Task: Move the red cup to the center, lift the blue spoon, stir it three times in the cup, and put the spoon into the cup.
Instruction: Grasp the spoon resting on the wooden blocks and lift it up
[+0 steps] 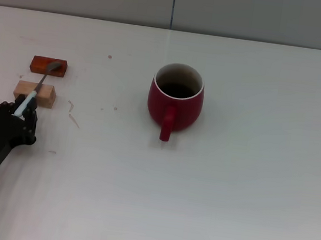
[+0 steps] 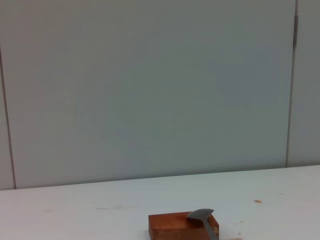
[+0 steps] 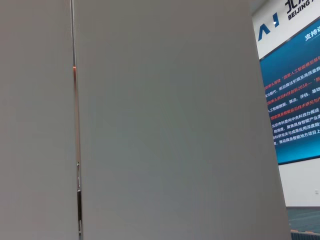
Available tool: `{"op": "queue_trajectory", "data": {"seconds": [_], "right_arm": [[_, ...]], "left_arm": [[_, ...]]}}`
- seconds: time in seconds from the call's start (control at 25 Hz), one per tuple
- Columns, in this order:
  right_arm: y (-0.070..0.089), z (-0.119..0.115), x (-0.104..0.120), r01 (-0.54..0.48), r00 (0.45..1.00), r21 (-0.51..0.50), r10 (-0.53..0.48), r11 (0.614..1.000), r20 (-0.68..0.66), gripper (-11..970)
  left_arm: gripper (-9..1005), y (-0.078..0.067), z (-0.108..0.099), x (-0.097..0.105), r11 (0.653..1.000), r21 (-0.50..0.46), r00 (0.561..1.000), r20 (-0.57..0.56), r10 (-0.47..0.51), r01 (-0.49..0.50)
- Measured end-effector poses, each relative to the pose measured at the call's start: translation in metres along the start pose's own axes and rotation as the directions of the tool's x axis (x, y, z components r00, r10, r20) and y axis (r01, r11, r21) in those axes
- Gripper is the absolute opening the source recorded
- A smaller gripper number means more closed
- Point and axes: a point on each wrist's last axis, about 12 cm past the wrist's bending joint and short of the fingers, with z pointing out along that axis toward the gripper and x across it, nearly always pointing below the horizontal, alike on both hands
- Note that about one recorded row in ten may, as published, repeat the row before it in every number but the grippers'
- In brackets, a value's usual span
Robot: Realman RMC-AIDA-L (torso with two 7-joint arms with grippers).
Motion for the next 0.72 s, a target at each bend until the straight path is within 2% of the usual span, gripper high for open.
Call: {"op": "queue_trajectory", "data": {"seconds": [0.16,0.48,0.72], "right_arm": [[0.000,-0.001,-0.001,0.001,1.000,0.000,-0.001,1.000,0.007,765],[-0.001,-0.002,-0.001,0.002,1.000,0.001,-0.002,1.000,0.009,765],[-0.001,-0.002,-0.002,0.002,1.000,0.000,-0.002,1.000,0.013,764]], "left_arm": [[170,0.001,0.002,-0.001,1.000,-0.007,1.000,-0.001,0.003,-0.003],[170,-0.002,0.003,-0.004,1.000,0.014,1.000,0.022,0.009,-0.010],[170,-0.004,0.010,-0.021,0.997,0.054,0.994,0.094,0.048,-0.054]]}}
